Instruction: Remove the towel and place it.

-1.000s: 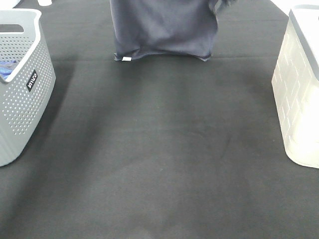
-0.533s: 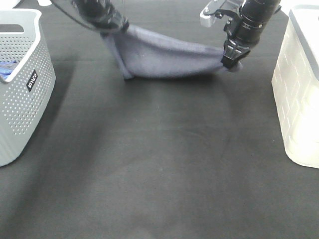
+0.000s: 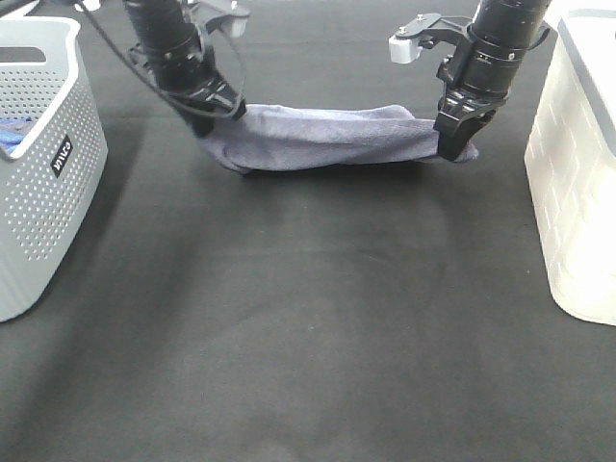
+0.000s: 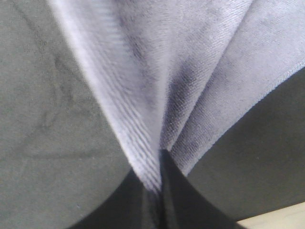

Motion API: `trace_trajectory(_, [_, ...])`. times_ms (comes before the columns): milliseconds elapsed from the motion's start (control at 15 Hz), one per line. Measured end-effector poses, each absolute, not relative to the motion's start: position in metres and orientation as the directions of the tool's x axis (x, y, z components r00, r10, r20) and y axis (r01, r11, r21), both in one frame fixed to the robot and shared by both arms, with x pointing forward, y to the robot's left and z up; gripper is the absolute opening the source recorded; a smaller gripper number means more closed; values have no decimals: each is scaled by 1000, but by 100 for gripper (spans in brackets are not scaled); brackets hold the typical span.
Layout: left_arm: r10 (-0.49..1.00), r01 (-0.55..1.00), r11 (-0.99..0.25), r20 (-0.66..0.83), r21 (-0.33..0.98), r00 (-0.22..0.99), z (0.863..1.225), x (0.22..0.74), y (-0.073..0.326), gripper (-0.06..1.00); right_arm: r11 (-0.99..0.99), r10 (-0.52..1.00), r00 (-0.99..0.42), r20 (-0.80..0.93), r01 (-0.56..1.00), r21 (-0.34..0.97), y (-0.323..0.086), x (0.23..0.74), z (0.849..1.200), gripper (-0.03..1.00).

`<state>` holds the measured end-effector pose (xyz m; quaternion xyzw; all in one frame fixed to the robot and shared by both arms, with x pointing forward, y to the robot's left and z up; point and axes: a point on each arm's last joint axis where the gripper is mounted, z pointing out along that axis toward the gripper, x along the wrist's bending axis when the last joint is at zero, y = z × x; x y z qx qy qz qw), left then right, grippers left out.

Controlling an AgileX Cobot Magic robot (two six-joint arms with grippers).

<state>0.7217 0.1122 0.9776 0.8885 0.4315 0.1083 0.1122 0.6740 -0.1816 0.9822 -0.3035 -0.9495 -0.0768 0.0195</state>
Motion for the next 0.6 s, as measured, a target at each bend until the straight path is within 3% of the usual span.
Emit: trace_trajectory(600, [735,730,-674,2,111,678,967,663,128,0,739,657,-729,192,673,24,-188,637,964,0])
